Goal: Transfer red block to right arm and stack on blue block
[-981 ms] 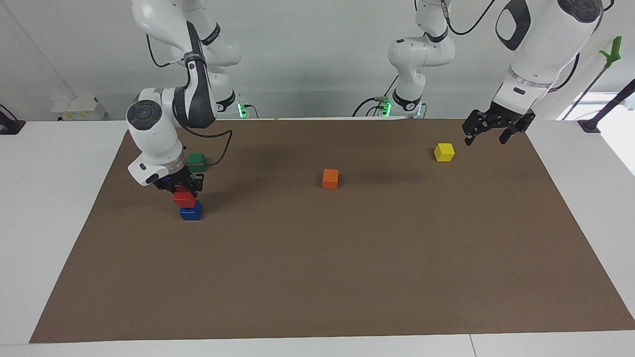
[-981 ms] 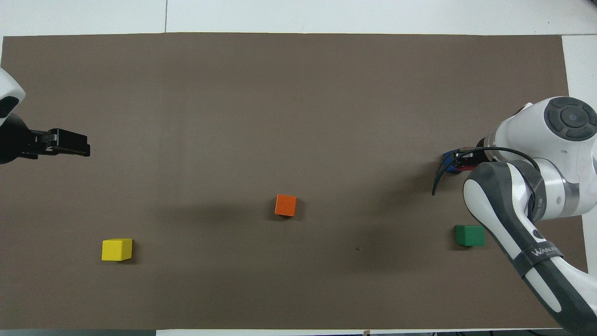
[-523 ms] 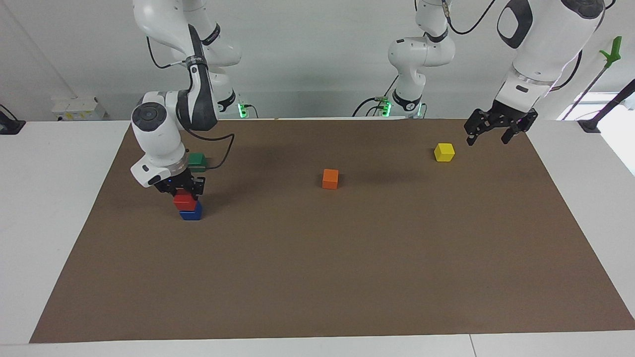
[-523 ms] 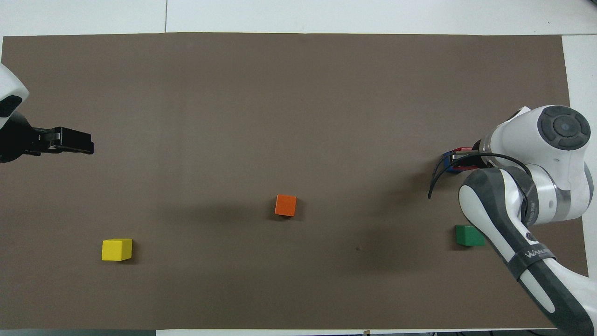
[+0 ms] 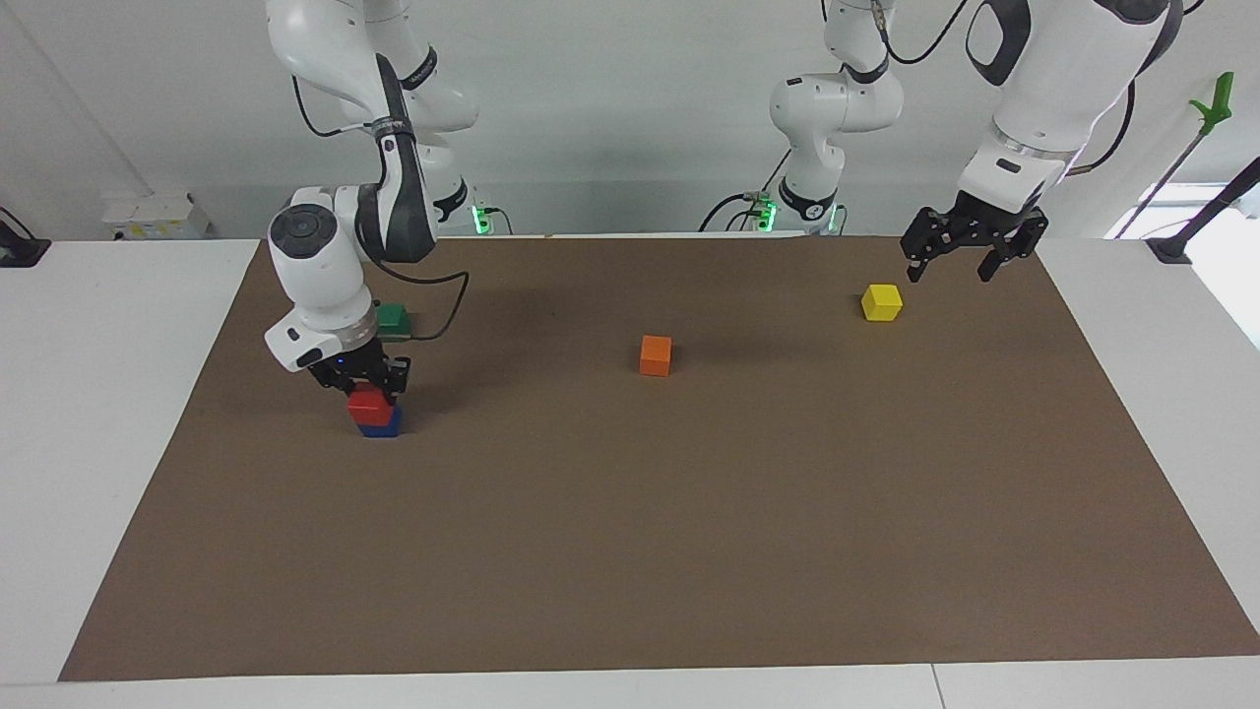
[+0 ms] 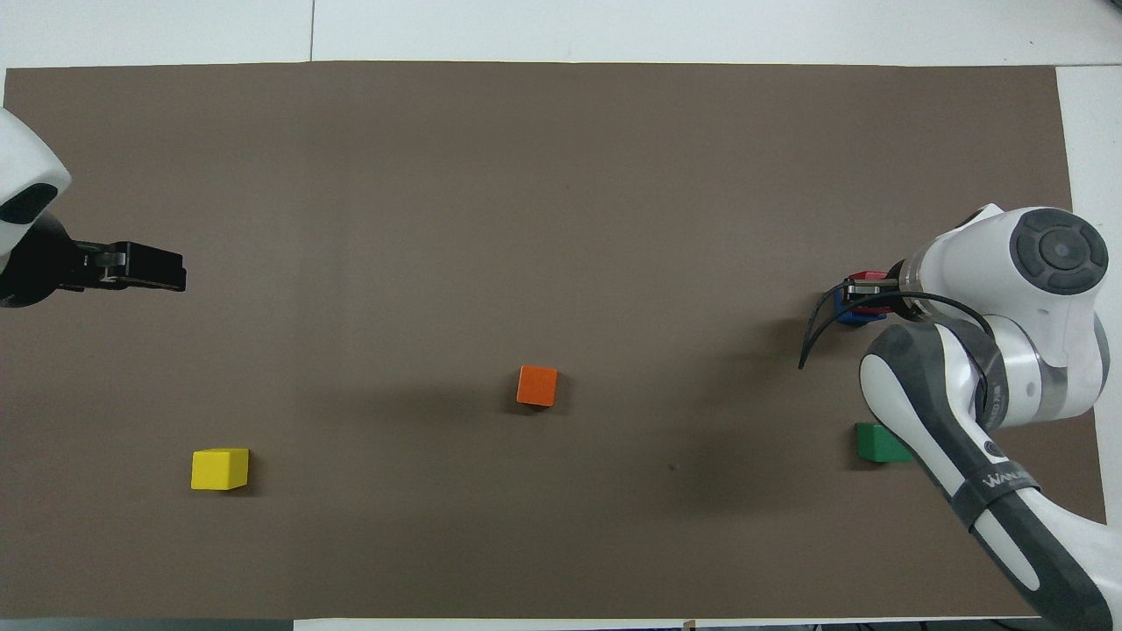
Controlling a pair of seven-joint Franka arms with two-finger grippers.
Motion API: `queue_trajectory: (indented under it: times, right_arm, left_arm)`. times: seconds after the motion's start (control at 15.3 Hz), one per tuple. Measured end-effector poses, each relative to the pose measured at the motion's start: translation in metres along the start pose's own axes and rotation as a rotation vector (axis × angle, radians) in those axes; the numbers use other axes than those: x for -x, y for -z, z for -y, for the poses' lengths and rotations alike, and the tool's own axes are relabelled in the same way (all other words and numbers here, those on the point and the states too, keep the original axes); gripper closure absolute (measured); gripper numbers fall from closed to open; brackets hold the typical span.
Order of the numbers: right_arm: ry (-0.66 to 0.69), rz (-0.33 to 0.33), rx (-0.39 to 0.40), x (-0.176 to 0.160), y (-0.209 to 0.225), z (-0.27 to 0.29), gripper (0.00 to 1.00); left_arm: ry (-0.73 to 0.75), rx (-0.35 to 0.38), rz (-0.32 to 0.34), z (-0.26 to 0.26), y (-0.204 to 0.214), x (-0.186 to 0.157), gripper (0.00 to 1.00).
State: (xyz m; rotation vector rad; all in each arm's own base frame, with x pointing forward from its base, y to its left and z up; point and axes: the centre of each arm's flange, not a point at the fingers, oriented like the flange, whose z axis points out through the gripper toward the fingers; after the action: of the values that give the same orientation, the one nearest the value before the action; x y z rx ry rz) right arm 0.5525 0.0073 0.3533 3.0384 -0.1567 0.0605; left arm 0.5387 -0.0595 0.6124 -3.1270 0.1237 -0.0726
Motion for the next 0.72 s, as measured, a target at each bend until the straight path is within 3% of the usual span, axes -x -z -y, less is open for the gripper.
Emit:
queue_trajectory:
  times: [0.33,0.72]
  right_arm:
    - [-0.002,0.011,0.001,0.003,-0.005,0.0,0.01]
    - [0.011,0.056,0.015,0.001,0.007,-0.003,0.0]
  left_arm:
    - [0.002,-0.003,0.006,0.002,0.005,-0.006,0.0]
    - [0.017,-0.004,0.005,0.01,0.007,-0.006,0.0]
